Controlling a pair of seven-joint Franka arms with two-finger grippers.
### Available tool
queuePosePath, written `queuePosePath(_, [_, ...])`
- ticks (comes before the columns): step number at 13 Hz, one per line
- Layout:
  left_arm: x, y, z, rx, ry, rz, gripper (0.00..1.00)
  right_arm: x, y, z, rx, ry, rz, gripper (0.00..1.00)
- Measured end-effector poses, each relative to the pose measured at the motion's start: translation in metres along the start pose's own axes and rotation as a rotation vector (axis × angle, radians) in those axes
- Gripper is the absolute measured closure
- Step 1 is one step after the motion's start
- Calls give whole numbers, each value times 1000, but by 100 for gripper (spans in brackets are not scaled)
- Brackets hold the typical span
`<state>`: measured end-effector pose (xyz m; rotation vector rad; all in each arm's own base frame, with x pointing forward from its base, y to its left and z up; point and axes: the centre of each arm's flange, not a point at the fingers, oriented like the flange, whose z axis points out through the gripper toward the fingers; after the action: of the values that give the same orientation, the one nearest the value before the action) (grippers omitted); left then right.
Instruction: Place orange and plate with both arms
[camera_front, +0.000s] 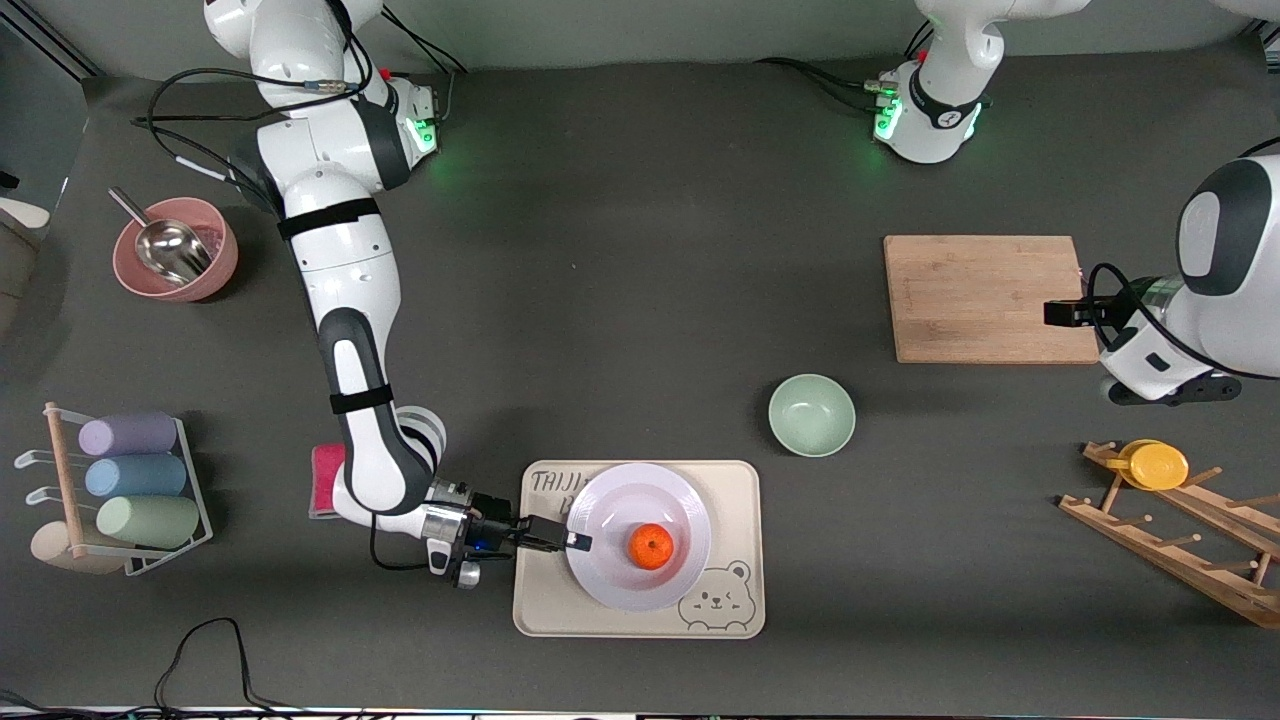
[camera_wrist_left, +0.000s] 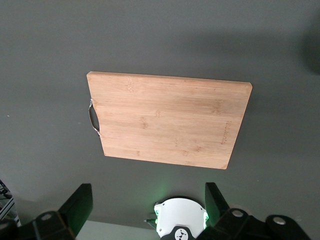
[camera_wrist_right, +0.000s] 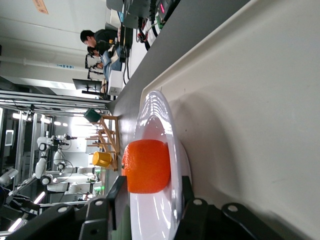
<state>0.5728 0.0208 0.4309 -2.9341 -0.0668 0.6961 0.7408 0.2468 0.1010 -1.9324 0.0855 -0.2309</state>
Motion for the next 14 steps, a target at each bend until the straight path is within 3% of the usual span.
queuePosePath(5, [0,0,0,0,-5,0,0,14,-23,-21,-160,-95,-74,48])
queuePosePath(10, [-1,0,1,0,-6,0,0,46,-64,-90,-446,-187,-133,45])
queuePosePath(14, [-1,0,1,0,-7,1,0,56,-135,-168,-660,-319,-137,11])
